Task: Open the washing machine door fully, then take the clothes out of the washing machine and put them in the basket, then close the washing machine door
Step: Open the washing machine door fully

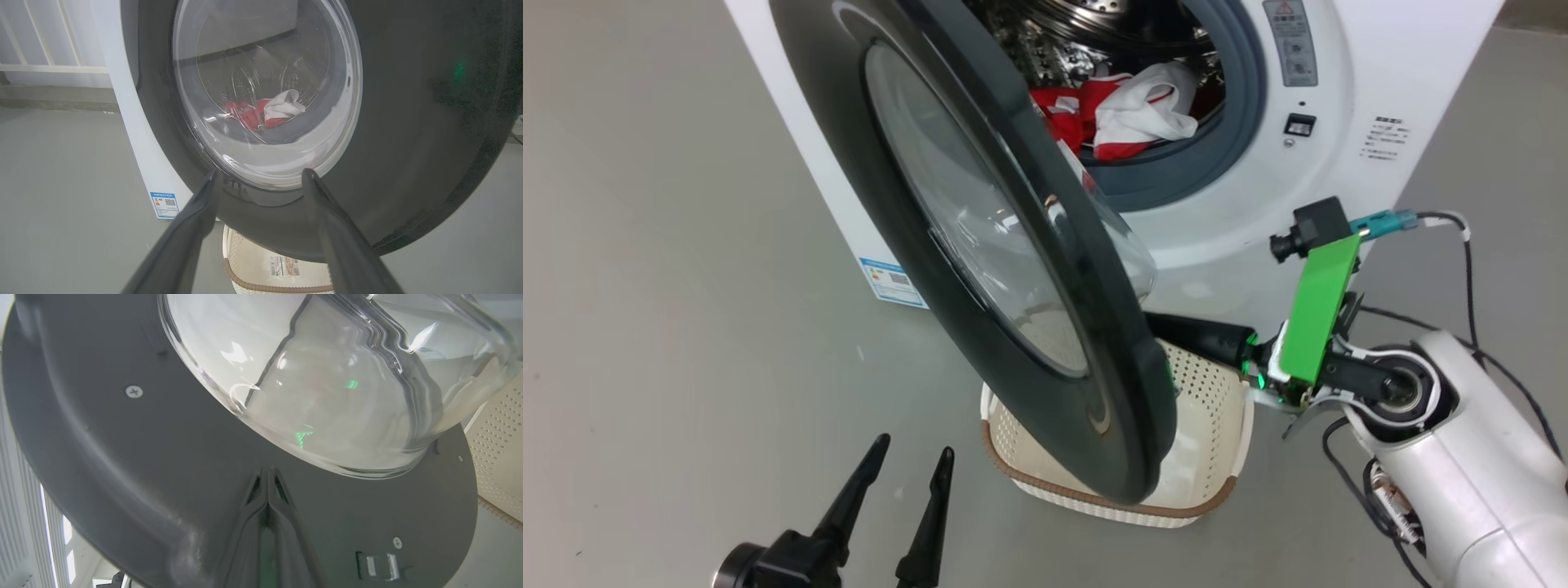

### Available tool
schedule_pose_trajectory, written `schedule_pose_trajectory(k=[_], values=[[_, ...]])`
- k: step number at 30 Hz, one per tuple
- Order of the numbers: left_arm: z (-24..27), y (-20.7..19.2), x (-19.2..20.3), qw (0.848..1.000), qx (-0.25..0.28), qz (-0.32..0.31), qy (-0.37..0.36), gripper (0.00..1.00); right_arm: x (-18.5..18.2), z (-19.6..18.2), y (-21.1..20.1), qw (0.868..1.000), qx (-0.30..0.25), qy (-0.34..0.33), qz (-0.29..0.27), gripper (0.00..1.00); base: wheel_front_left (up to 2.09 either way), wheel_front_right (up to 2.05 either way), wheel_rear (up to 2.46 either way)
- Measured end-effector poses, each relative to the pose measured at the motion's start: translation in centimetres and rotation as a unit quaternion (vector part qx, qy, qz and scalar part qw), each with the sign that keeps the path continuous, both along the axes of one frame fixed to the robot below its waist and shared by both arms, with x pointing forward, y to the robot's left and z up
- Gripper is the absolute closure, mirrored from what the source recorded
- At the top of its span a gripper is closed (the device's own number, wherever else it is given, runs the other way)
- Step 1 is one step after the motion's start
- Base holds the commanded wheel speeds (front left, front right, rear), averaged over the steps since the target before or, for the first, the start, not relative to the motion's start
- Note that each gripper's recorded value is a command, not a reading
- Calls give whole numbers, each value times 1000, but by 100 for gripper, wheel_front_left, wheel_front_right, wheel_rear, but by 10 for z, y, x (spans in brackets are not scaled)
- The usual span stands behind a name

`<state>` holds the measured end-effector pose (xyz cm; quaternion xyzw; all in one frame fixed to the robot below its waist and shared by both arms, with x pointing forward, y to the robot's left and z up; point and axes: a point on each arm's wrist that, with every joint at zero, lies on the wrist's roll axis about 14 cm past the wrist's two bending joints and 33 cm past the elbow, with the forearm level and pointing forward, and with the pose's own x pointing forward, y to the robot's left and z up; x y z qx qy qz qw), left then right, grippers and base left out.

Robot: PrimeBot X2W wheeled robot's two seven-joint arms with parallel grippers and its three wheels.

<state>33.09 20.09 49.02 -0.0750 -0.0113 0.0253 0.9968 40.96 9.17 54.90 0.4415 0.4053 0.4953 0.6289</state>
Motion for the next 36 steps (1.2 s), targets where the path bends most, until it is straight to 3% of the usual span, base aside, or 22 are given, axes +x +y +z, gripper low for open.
schedule_pose_trajectory(k=[36], values=[[6,60,-58,993,0,121,-9,0,-93,6,81,989,28,4,148,100,0,0,0]])
